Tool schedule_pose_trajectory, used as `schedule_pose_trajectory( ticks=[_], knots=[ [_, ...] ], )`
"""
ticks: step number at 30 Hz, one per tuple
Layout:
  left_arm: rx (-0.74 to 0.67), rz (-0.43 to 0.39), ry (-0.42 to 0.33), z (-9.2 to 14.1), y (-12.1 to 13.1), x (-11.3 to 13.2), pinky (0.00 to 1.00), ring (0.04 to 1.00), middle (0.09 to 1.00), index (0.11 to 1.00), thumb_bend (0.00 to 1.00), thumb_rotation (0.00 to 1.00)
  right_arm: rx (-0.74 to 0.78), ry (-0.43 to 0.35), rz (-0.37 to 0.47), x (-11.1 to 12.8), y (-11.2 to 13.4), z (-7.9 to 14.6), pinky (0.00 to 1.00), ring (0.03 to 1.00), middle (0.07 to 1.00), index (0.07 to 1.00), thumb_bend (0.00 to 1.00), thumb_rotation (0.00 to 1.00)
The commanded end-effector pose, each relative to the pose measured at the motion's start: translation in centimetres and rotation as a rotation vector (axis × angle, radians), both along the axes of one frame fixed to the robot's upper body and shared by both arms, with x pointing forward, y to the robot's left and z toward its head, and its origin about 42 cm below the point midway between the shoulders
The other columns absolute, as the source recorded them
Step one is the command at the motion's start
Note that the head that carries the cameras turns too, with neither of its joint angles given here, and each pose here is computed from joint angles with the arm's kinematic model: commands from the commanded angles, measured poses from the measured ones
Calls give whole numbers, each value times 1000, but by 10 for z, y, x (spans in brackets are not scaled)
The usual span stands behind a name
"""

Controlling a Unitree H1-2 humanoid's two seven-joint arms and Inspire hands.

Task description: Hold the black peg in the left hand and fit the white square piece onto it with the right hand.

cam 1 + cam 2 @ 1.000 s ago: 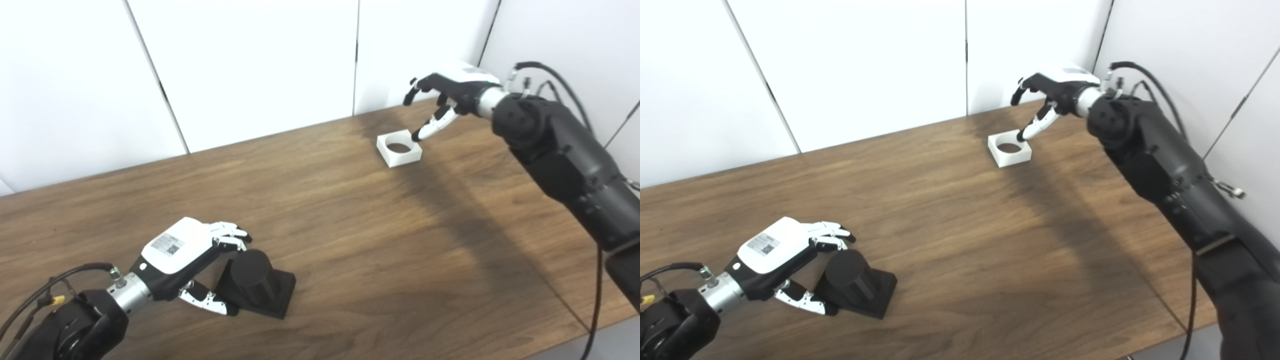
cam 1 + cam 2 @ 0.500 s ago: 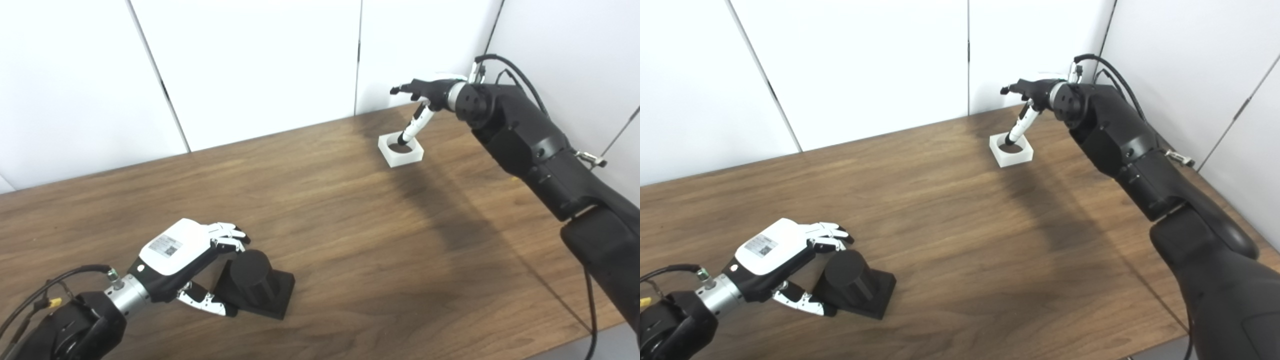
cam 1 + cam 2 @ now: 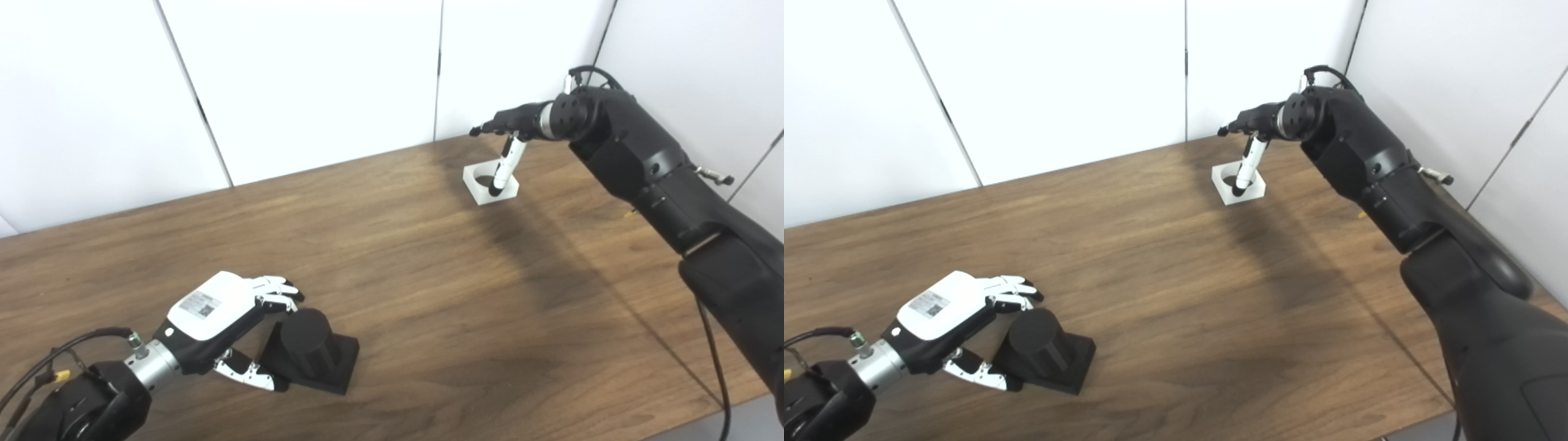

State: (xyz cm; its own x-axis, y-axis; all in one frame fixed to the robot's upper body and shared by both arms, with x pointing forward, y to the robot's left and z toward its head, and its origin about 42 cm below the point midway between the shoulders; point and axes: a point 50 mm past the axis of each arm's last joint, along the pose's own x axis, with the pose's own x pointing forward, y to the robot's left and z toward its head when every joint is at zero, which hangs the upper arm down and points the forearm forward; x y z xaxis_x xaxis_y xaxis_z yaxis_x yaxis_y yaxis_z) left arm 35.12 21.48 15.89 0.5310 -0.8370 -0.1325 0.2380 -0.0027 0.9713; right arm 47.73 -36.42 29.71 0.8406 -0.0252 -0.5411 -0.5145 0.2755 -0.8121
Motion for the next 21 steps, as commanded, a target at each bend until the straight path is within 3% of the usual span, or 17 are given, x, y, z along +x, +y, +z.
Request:
schedule_pose_trajectory(
  ticks=[1, 8, 21],
  knots=[
    [148, -3, 68, -23, 16, -11, 683, 849, 809, 488, 524, 58, -7, -65, 2, 6, -4, 38, 849, 985, 1000, 974, 767, 167],
    [150, 4, 72, -23, 17, -12, 692, 855, 812, 488, 524, 58, -5, -31, -3, 5, -7, 35, 867, 1000, 1000, 987, 811, 242],
    [147, 8, 82, -24, 17, -13, 687, 860, 817, 489, 524, 58, 5, 5, -8, 3, -13, 15, 916, 1000, 1000, 963, 844, 169]
  ],
)
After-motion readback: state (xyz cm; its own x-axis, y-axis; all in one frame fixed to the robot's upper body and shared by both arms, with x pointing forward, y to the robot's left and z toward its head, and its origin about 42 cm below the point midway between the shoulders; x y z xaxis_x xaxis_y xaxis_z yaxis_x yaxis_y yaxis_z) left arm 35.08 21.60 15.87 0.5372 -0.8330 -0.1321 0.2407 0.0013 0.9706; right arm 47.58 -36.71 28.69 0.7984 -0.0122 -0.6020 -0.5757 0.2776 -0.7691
